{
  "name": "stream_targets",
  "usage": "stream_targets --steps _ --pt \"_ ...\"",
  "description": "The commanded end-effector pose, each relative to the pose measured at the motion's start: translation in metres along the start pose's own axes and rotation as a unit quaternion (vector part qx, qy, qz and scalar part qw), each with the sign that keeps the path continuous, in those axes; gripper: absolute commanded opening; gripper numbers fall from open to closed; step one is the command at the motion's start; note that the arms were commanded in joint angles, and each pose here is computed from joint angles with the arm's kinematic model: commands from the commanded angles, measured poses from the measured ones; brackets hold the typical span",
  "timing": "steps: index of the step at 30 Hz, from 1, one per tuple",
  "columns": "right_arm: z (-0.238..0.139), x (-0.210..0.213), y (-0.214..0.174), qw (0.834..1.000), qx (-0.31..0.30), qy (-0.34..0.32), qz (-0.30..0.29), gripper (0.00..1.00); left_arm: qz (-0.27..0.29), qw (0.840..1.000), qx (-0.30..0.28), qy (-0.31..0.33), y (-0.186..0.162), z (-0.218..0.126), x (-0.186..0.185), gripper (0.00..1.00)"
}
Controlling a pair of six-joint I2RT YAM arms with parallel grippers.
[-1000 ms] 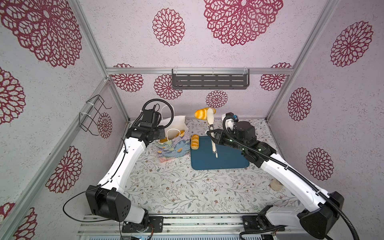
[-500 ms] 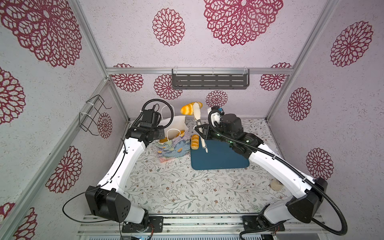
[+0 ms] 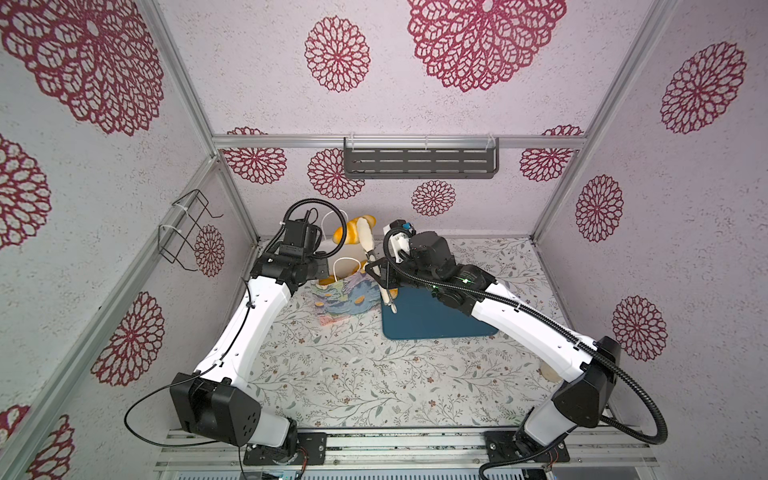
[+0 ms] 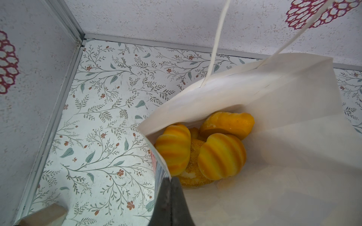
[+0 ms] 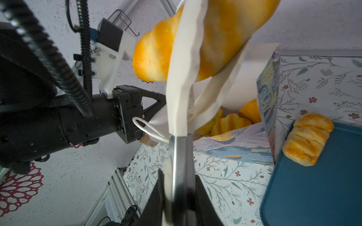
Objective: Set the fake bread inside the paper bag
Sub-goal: 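Lift the roll in the tongs and carry it toward the bag, then lower the roll into the bag held by the left gripper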
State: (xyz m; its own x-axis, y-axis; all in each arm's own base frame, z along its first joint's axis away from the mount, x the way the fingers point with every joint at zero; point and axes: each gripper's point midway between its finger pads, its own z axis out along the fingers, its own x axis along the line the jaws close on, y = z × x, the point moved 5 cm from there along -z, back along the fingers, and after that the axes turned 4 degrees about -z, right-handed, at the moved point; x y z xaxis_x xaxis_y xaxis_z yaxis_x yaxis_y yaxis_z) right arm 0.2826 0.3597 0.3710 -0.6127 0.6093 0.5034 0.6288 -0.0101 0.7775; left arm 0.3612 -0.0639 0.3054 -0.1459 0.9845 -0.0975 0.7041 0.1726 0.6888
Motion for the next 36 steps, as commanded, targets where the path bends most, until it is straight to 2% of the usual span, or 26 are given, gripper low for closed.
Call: stream_targets --steps 1,23,34,36 --pt "-0.008 0.018 0.024 0.999 -0.046 0.015 -0.023 0.0 0.0 1.0 -0.015 -0.004 0.002 -0.009 -0.001 0.0" --pt "0.024 0.019 0.002 0.999 0.021 0.0 -0.027 0.0 0.0 1.0 -0.019 -0.003 0.003 -0.012 0.0 0.0" --pt "0.034 0.008 -0.013 0.997 0.062 -0.029 -0.024 0.0 0.0 1.0 -0.02 -0.003 0.003 -0.013 0.0 0.0" --pt "0.036 0.007 -0.013 0.997 0.067 -0.032 -0.022 0.04 0.0 1.0 -0.021 -0.004 0.003 -0.014 -0.001 0.0"
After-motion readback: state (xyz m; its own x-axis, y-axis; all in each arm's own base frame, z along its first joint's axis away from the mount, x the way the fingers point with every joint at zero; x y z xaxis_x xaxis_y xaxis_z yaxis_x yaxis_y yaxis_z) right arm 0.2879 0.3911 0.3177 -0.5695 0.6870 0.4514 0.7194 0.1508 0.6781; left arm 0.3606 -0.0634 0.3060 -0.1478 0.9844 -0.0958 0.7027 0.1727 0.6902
